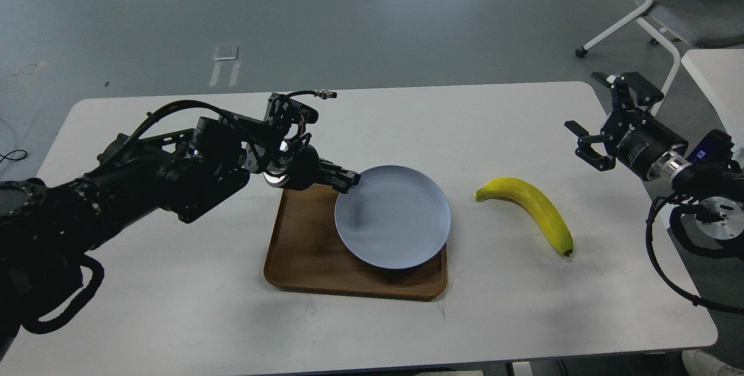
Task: Place banana on plate with both arms
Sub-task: 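Lift the plate with the left gripper and set it on the wooden tray, then release the plate and raise the left gripper away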
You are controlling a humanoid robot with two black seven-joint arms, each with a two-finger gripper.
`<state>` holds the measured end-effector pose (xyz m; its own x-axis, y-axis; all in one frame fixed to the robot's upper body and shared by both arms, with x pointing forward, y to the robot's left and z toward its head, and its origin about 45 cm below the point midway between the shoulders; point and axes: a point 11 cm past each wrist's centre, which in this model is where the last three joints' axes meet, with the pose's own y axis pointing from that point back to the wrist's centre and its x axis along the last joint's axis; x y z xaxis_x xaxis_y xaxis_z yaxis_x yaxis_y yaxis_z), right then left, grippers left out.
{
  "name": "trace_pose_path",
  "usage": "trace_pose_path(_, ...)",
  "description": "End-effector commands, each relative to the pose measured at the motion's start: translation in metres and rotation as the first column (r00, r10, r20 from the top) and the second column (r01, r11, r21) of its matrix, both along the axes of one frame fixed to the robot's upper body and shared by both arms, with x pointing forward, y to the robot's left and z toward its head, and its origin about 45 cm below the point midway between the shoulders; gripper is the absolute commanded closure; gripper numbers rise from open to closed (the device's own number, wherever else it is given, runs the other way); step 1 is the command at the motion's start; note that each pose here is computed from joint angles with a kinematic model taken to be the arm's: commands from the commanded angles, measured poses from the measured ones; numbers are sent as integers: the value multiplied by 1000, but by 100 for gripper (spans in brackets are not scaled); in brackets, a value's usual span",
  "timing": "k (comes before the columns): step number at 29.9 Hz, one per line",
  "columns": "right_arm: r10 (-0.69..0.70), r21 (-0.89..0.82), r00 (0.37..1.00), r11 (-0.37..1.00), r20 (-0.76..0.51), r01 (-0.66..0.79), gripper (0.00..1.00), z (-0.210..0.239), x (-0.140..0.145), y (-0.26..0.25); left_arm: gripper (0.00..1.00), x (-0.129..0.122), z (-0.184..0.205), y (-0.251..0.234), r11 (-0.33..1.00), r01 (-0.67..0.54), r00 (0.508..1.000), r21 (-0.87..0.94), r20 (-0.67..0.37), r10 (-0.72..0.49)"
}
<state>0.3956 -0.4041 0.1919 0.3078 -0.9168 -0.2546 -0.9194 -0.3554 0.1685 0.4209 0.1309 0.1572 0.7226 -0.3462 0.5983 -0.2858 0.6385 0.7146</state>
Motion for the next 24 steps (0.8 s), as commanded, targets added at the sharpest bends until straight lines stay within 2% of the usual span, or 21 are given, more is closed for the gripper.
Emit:
trace_pose_path(1, -3, -2, 1000, 1000, 0, 3, 0, 0, 0, -1, 100, -5, -10, 0, 1000, 6, 1000, 8, -1, -6)
trace_pose_path(7, -6, -5, 1000, 1000, -1, 6, 0, -1, 0, -3, 100, -6, -10, -2, 1000, 7, 1000, 0, -2, -7)
trace_pose_path(8, -6, -5, 1000, 1000, -1, 6, 0, -1, 0, -3, 96, -6, -10, -5, 1000, 5, 1000, -13, -5, -5)
trace_pose_path(11, -6, -5, 1000, 1000, -1, 6, 0, -1, 0, -3, 63, -8, -10, -12, 999, 4, 1000, -35, -13, -4)
trace_pose_path(12, -6, -5, 1000, 1000, -1, 6, 0, -1, 0, -3, 58, -8, -10, -11, 999, 2, 1000, -35, -12, -3)
trace_pose_path(13, -6, -5, 1000, 1000, -1, 6, 0, -1, 0, -3, 40, -8, -10, -12, 999, 3, 1000, -36, -13, -3)
trace_pose_path(14, -6, -5, 1000, 1000, -1, 6, 0, -1, 0, -3, 18, -8, -11, -10, 999, -1, 1000, -36, -15, 0)
trace_pose_path(15, -6, -5, 1000, 1000, -1, 6, 0, -1, 0, -3, 6, -7, -10, -9, 999, -5, 1000, -37, -14, 4)
trace_pose_path(16, -6, -5, 1000, 1000, -1, 6, 0, -1, 0, -3, 1, -7, -9, -8, 999, -7, 1000, -39, -14, 7)
trace_pose_path(19, -7, -6, 1000, 1000, 4, 7, 0, 1, 1, -3, 1, 1, 2, -3, 993, -62, 998, -100, -25, 60)
trace_pose_path(22, -17, -13, 1000, 1000, 6, 17, 0, 3, 0, -9, 1, 22, 33, 19, 948, -208, 978, -240, -63, 198)
trace_pose_path(23, -17, -13, 1000, 1000, 6, 17, 0, 3, 0, -9, 1, 22, 34, 20, 948, -208, 978, -240, -63, 199)
trace_pose_path(24, -21, -16, 1000, 1000, 6, 21, 0, 4, -1, -11, 1, 31, 50, 24, 906, -274, 962, -324, -100, 255)
